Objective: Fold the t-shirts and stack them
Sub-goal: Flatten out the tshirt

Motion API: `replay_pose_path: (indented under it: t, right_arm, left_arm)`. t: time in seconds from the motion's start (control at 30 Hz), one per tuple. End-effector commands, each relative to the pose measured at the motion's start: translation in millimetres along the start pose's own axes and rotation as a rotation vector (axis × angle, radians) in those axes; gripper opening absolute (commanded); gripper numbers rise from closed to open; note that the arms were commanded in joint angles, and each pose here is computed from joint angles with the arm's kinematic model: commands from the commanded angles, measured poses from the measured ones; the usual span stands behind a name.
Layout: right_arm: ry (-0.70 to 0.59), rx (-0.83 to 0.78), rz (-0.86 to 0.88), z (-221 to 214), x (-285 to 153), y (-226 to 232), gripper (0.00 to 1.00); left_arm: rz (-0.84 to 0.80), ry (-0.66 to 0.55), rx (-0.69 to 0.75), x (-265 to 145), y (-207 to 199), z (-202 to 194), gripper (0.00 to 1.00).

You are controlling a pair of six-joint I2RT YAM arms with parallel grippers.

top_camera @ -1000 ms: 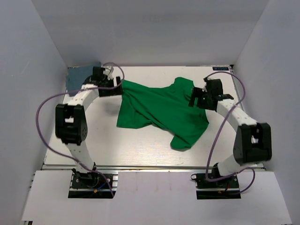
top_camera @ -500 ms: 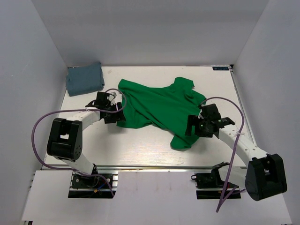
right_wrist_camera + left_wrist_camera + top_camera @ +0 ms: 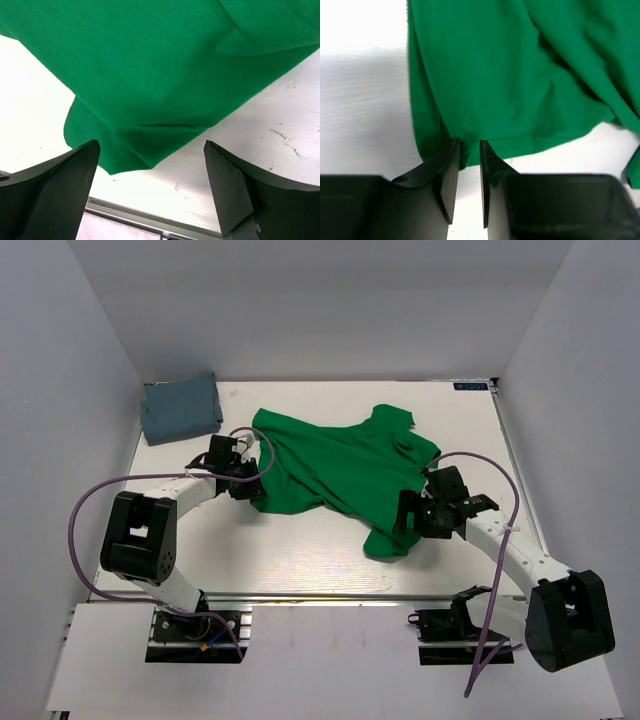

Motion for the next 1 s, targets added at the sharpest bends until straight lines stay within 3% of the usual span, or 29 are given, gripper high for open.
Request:
replay_pose_path:
  t: [0.0, 0.17, 0.37, 0.43, 0.5, 0.67, 0.77, 0.8, 0.83, 0.97]
  right_arm:
    - [-0.005, 0.007, -0.009, -3, 0, 0, 0.90]
    - [-0.002, 0.002, -0.037, -5, -5, -2, 0.90]
    - [0.019, -0.010, -0.037, -8, -9, -1, 0.90]
    - [0.022, -0.015, -0.024, -9, -10, 1, 0.90]
    - [0.025, -0.020, -0.014, -10, -10, 3, 0.90]
    - [0.038, -0.066, 0.070, -11, -8, 14, 0.90]
    - [0.039, -0.098, 0.109, -12, -11, 22, 0.90]
    - [0.030, -0.111, 0.120, -11, -13, 24, 0.90]
    - [0.023, -0.115, 0.130, -11, -14, 25, 0.90]
    - [0.051, -0.169, 0.181, -20, -16, 33, 0.88]
  left_arm:
    - [-0.078, -0.026, 0.032, -10, -13, 3, 0.33]
    - [0.008, 0.034, 0.024, -3, -2, -9, 0.31]
    - [0.139, 0.021, 0.025, -5, 8, -10, 0.38]
    - [0.118, 0.003, 0.030, -6, 5, -7, 0.38]
    - [0.054, -0.004, 0.036, -4, -1, -5, 0.32]
    - [-0.004, -0.006, 0.043, 0, -6, -3, 0.32]
    - [-0.035, 0.009, 0.051, 7, -11, -3, 0.24]
    - [-0.047, 0.013, 0.051, 9, -11, -3, 0.16]
    - [-0.047, 0.013, 0.051, 9, -11, -3, 0.00]
    - [-0.105, -0.028, 0.070, 0, -19, 0, 0.00]
Point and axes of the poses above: each gripper's point midway between its finger pads, its own x axis out along the fingers, its own y axis along the line the jaws close on, z = x × y, the point moved 8 cm from there along -x, back along the fingers, and after that the axes turned 8 degrees about -x, right-handed, at the moved point
